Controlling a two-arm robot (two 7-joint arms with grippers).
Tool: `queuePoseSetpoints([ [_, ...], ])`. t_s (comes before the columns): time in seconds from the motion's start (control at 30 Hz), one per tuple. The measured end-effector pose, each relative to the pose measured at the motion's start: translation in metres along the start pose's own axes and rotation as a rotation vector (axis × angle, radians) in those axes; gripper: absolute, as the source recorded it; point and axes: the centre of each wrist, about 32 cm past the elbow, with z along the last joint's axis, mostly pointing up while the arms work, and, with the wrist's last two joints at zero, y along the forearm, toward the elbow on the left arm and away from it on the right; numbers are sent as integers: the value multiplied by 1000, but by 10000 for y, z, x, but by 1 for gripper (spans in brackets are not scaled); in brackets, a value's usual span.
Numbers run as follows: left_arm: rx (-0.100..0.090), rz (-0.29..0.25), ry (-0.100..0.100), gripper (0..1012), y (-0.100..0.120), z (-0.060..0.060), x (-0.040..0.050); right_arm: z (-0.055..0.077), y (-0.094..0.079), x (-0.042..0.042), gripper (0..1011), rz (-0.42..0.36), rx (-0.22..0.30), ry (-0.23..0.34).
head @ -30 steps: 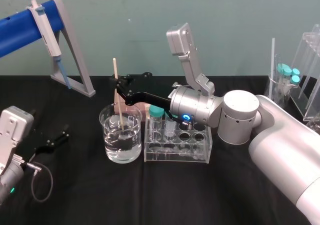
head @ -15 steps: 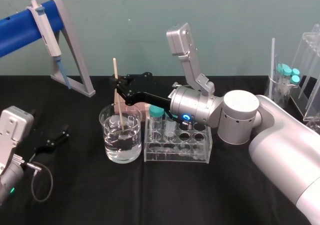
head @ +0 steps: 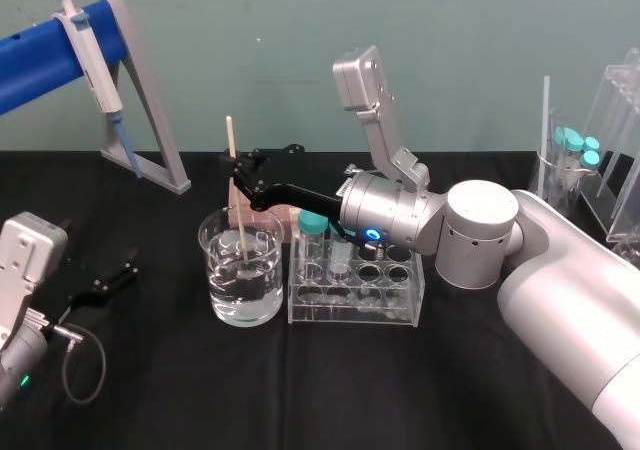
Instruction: Hold the thermometer with one hand and immerse one end into the beaker, then reinsert it into the test tube rack.
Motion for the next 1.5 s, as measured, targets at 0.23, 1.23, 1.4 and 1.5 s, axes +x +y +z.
queuePoseSetpoints([
  [0.23,0,0,0,1004,0,0,0,0,0,0,47,0,0,0],
  [1.23,0,0,0,1004,0,0,0,0,0,0,47,0,0,0],
  [1.4,0,0,0,1004,0,0,0,0,0,0,48,0,0,0],
  [1.5,0,0,0,1004,0,0,0,0,0,0,47,0,0,0],
])
